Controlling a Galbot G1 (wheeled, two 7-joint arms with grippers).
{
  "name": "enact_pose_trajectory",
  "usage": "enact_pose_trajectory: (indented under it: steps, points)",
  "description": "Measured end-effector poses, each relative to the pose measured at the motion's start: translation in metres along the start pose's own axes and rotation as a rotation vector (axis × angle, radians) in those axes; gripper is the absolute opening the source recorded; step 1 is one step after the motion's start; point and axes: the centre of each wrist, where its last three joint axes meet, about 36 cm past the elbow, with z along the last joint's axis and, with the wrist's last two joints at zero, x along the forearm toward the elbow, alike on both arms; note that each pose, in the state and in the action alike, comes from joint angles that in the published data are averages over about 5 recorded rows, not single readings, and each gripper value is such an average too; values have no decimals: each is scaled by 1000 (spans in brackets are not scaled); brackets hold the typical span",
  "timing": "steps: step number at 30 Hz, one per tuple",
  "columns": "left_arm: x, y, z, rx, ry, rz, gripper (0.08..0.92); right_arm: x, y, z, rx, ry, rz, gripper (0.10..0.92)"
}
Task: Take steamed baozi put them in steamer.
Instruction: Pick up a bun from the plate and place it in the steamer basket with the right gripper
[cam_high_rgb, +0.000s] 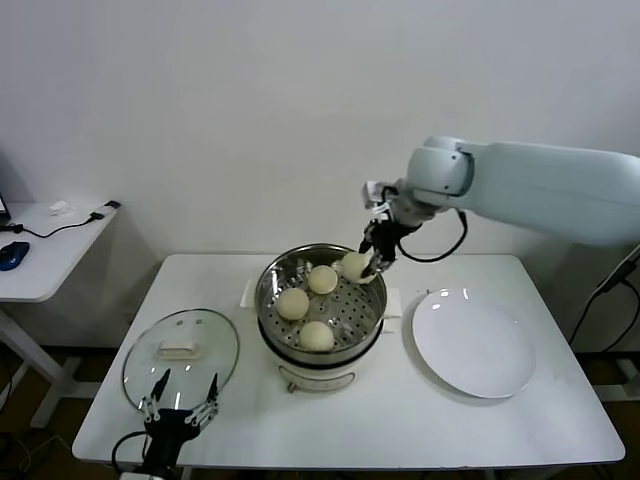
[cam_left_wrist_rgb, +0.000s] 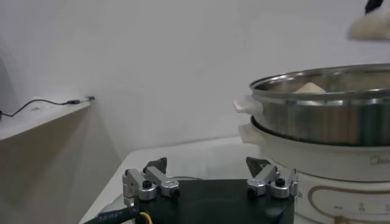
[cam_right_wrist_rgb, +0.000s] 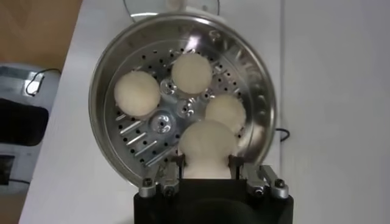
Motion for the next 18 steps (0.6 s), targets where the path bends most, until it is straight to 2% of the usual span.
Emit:
enact_pose_trajectory:
  steps: [9,18]
  points:
    - [0,2,0,-2,-4,-1,823,-48,13,-2,-27,40,-17,518]
    - [-2,3,0,-5,-7,3,823,-72,19,1,-41,64,-30,522]
